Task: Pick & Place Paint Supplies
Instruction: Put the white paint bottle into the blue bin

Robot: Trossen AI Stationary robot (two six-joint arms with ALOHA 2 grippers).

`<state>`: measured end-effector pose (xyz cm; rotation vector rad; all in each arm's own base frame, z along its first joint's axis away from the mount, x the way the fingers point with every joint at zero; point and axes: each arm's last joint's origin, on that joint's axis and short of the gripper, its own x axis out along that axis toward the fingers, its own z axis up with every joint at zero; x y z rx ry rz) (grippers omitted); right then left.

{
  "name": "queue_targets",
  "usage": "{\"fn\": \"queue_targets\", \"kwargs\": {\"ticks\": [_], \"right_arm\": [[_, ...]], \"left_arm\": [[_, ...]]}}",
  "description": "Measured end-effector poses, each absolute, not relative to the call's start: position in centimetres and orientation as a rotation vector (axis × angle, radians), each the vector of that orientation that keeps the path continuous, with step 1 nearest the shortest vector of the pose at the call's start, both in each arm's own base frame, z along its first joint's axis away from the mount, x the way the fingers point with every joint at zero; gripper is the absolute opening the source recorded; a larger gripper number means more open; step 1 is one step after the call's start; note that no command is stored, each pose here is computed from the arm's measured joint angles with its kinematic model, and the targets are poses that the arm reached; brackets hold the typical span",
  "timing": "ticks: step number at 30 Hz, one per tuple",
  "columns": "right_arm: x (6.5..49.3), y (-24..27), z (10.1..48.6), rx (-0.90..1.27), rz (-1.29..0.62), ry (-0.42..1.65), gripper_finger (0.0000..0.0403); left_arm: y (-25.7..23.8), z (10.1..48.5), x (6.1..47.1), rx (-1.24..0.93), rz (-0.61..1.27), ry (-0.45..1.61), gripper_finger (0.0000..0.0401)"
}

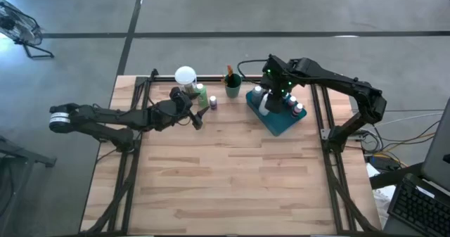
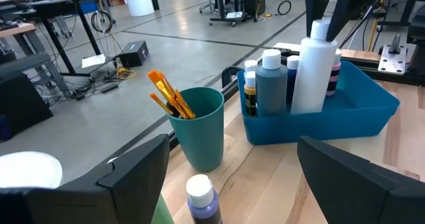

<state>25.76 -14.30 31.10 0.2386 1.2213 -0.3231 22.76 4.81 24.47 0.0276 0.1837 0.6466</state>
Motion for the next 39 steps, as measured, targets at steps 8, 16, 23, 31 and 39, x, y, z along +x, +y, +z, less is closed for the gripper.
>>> {"fn": "queue_targets", "kwargs": {"ticks": [8, 16, 23, 31, 39], "right_arm": [[26.3, -15.1, 29.9, 0.250, -0.309, 1.257, 0.0116], [26.1, -15.7, 29.9, 0.282, -0.280, 1.234, 0.0116], [26.1, -15.8, 29.9, 0.285, -0.283, 1.229, 0.0116], [26.6, -16.1, 28.6, 0.308, -0.271, 1.291, 0.0116], [27.1, -16.4, 28.2, 0.291, -0.273, 1.285, 0.0116]], "left_arm": [[4.8, 24.5, 22.8, 0.028, 0.647, 0.184, 0.0335], [4.8, 24.5, 22.8, 0.024, 0.647, 0.183, 0.0335], [4.8, 24.5, 22.8, 0.024, 0.646, 0.183, 0.0335], [4.8, 24.5, 22.8, 0.024, 0.646, 0.182, 0.0335], [4.8, 24.5, 22.8, 0.025, 0.646, 0.183, 0.0335]]}}
